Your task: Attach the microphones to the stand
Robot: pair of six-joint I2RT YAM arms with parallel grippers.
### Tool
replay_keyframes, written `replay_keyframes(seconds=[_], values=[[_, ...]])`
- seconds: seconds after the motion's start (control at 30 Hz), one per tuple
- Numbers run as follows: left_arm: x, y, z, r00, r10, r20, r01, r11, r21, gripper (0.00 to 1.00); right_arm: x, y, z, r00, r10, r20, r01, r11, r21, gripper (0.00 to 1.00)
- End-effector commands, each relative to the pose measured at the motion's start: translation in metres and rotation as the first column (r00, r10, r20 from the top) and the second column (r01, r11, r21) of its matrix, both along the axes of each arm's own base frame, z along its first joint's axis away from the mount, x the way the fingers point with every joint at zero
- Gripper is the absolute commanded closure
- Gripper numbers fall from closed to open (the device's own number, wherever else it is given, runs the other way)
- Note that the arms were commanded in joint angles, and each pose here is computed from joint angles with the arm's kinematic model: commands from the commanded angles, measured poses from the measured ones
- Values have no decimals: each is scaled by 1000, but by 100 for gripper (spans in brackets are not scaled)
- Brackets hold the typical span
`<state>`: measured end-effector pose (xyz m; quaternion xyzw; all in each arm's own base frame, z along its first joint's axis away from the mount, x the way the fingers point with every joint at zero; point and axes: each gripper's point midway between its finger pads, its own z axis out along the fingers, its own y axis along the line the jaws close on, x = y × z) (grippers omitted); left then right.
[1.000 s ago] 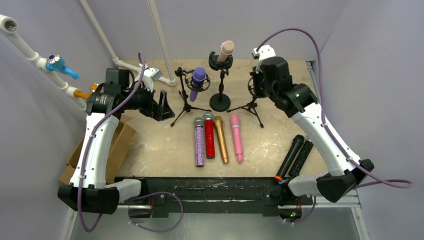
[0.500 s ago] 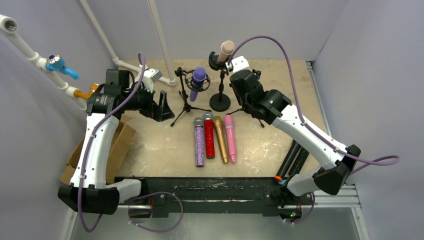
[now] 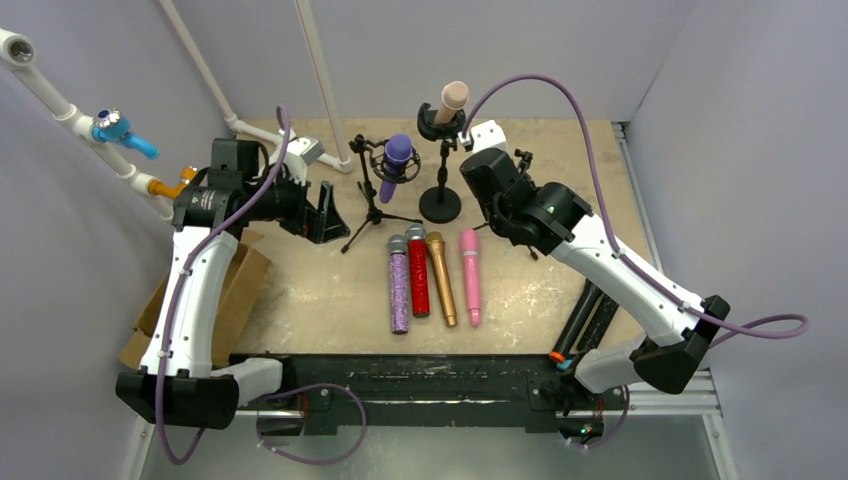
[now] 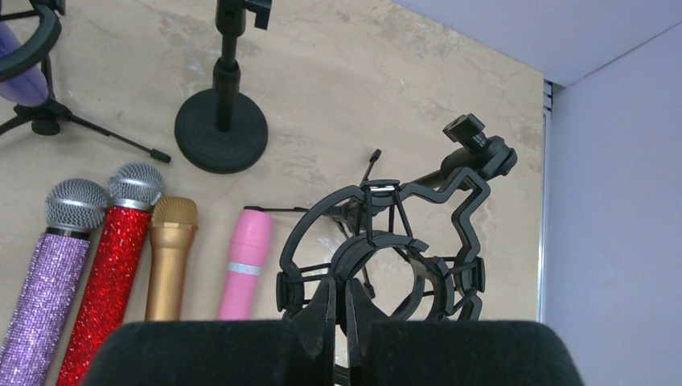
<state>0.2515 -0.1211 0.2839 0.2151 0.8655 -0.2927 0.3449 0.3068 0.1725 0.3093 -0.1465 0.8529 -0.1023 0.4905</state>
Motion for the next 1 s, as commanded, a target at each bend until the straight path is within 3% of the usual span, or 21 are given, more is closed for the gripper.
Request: replay_keyframes(seconds=[0.0, 0.1, 0.13, 0.23, 0.37, 0.67, 0.97], values=[[-4, -3, 12, 999, -5, 32, 7, 999, -33, 3, -8, -17, 12, 999, -37, 6, 37, 999, -9, 100], [-4, -2, 12, 999, -6, 33, 7, 1000, -31, 2, -8, -15, 3, 999, -34, -5, 34, 999, -14, 100], [-5, -2, 12, 999, -5, 35, 6, 1000, -29, 2, -7, -14, 2, 999, -35, -5, 34, 999, -11, 95], [-6, -1, 12, 999, -7, 39, 8, 1000, -24, 1, -8, -14, 5, 999, -54, 5, 54, 998, 25, 59], [-7, -2, 14, 999, -12, 40, 13, 1000, -25, 0, -5, -15, 32, 995, -60, 81, 54, 995, 80, 39], [-9, 2, 15, 998, -19, 57, 19, 1000, -4, 0, -13, -4, 87, 988, -74, 135, 38, 967, 252, 31], [-6, 6, 24, 997, 4, 83, -3, 1000, -12, 0, -62, 110, 45, 964, 264, 0, -236, 862, 448, 27]])
